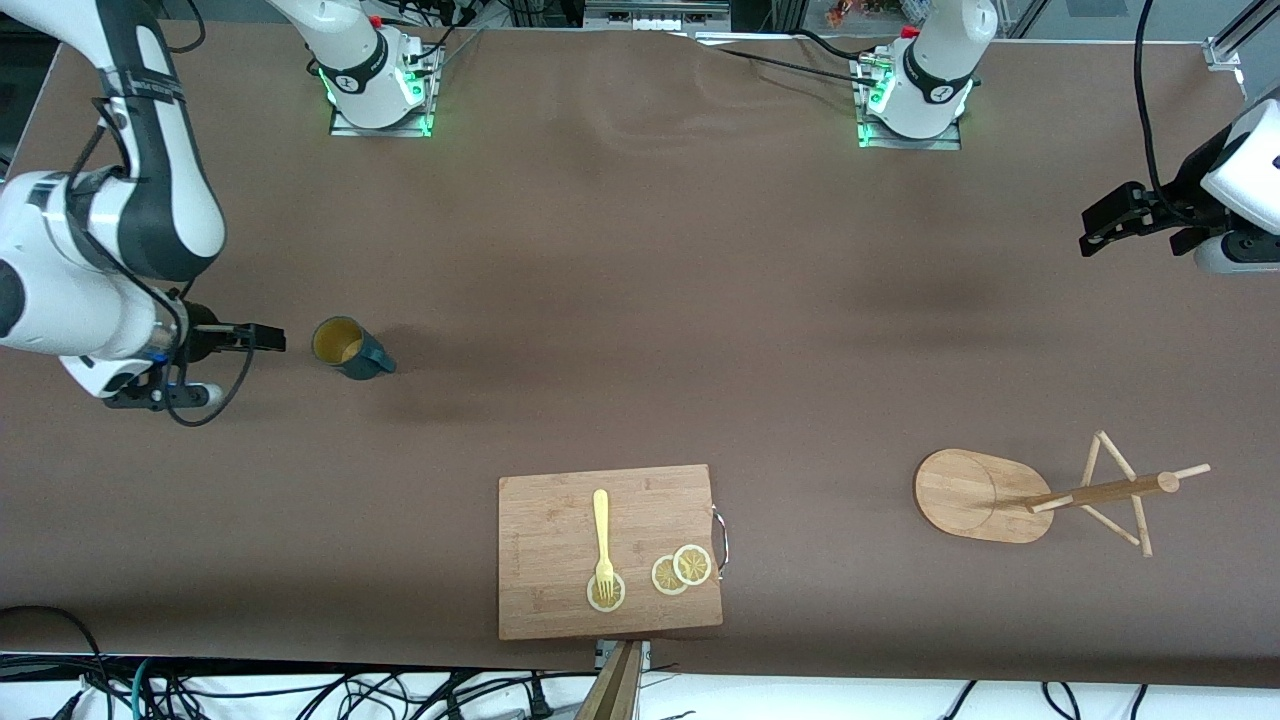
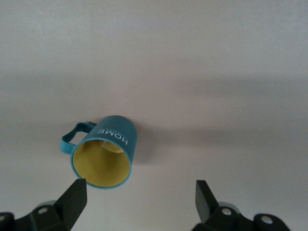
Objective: Pass cup and hang on rack
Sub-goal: 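Reach the right gripper down to the teal mug's rim, then close the right gripper on the teal mug's rim, then carry the teal mug with the right gripper toward the table's middle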
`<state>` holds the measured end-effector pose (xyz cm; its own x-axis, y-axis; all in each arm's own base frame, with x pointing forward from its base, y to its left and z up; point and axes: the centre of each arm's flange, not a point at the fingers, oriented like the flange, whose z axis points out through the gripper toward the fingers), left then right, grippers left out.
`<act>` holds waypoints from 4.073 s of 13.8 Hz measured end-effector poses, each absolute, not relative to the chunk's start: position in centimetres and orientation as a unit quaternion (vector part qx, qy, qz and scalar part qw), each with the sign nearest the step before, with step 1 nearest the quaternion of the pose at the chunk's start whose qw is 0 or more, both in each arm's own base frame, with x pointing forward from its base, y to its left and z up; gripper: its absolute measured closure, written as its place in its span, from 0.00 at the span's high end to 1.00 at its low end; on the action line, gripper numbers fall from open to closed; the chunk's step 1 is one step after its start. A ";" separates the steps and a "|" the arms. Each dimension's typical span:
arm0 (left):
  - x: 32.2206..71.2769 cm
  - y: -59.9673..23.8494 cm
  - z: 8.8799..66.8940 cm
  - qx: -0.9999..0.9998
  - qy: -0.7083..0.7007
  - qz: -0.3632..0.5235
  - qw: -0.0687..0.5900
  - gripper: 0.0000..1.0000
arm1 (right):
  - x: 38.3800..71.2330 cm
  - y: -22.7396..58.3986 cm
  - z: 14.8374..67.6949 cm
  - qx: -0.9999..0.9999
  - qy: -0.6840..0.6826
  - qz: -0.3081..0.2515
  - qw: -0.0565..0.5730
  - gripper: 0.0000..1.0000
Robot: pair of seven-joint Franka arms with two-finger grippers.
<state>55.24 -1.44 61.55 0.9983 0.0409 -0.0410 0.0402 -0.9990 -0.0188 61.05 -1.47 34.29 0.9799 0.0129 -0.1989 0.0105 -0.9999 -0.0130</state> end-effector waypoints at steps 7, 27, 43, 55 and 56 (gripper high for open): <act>55.2 -1.4 61.5 -1.000 -0.020 0.021 0.009 1.00 | 59.0 -1.3 29.9 -0.993 0.000 0.114 0.005 1.00; 55.3 -1.4 61.5 -1.000 -0.020 0.021 0.009 1.00 | 56.2 -0.5 22.1 -0.990 0.003 0.139 0.014 0.99; 55.3 -1.4 61.4 -1.000 -0.020 0.022 0.009 1.00 | 59.5 2.2 26.1 -0.995 -0.019 0.092 0.020 0.05; 55.4 -1.5 61.2 -0.999 -0.020 0.024 0.009 1.00 | 57.8 37.0 32.8 -0.995 0.073 0.032 0.057 0.05; 55.4 -1.5 61.2 -0.999 -0.020 0.024 0.009 1.00 | 57.1 40.0 32.7 -0.994 0.086 0.032 0.060 0.05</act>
